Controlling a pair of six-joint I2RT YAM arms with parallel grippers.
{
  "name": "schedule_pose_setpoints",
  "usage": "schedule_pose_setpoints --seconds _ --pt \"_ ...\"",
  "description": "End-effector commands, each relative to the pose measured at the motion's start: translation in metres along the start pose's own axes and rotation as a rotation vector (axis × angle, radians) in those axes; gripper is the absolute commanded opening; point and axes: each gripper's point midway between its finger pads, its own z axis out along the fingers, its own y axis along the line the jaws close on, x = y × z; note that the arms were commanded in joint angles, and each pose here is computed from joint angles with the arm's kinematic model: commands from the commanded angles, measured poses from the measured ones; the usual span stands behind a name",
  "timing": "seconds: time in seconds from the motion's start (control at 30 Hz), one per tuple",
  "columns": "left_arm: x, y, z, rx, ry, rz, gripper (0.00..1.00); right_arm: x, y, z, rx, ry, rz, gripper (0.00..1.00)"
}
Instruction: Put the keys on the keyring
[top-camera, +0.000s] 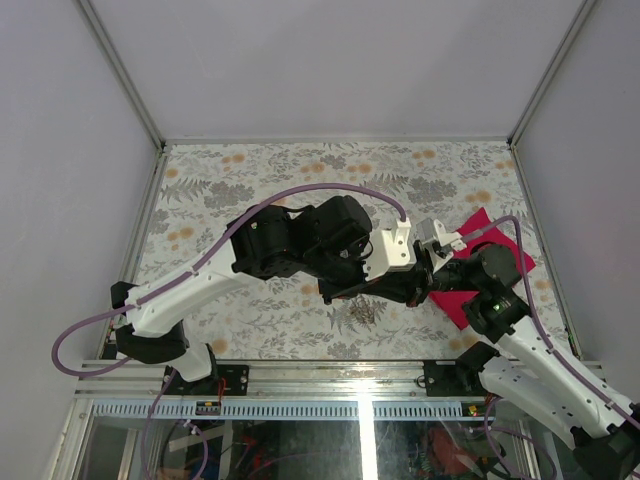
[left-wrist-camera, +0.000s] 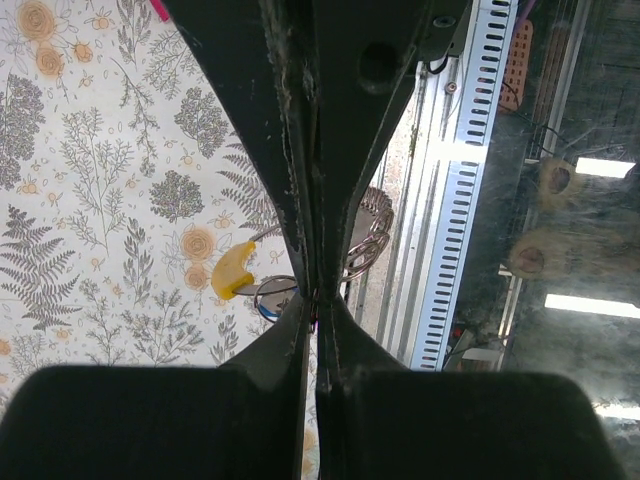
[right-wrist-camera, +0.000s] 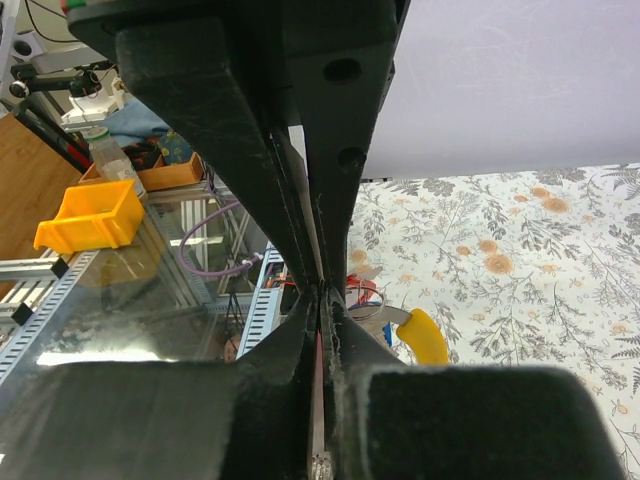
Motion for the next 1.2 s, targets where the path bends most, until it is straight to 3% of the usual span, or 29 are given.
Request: schedule_pose_setpoints --seconds 0.0,0.2,0.43,0.9,1.17 --pt "-0.013 -0.003 -0.009 0.000 -0.055 0.032 0.02 -0.017 0.005 0.001 -0.008 -0.046 -0.060 0.00" --pt "-0.021 -0.009 -0.017 0.012 -0.142 0.041 0.13 -0.032 0.012 -0.005 0.029 -0.097 -0.094 0.00" --pt "-0.031 -0.021 -0.030 0.050 -0.301 0.044 0.19 -0.050 0.026 -0.008 0.014 -0.142 -0.116 0.00" --pt "-0.051 -0.020 -0.054 -0.013 -0.678 0.028 0.20 -0.077 0.041 -0.011 -0.011 -0.235 -0.135 0.00" --pt "-0.052 -0.023 -0.056 -0.005 -0.771 0.029 0.20 -0.081 0.045 -0.012 -0.025 -0.240 -0.133 0.00"
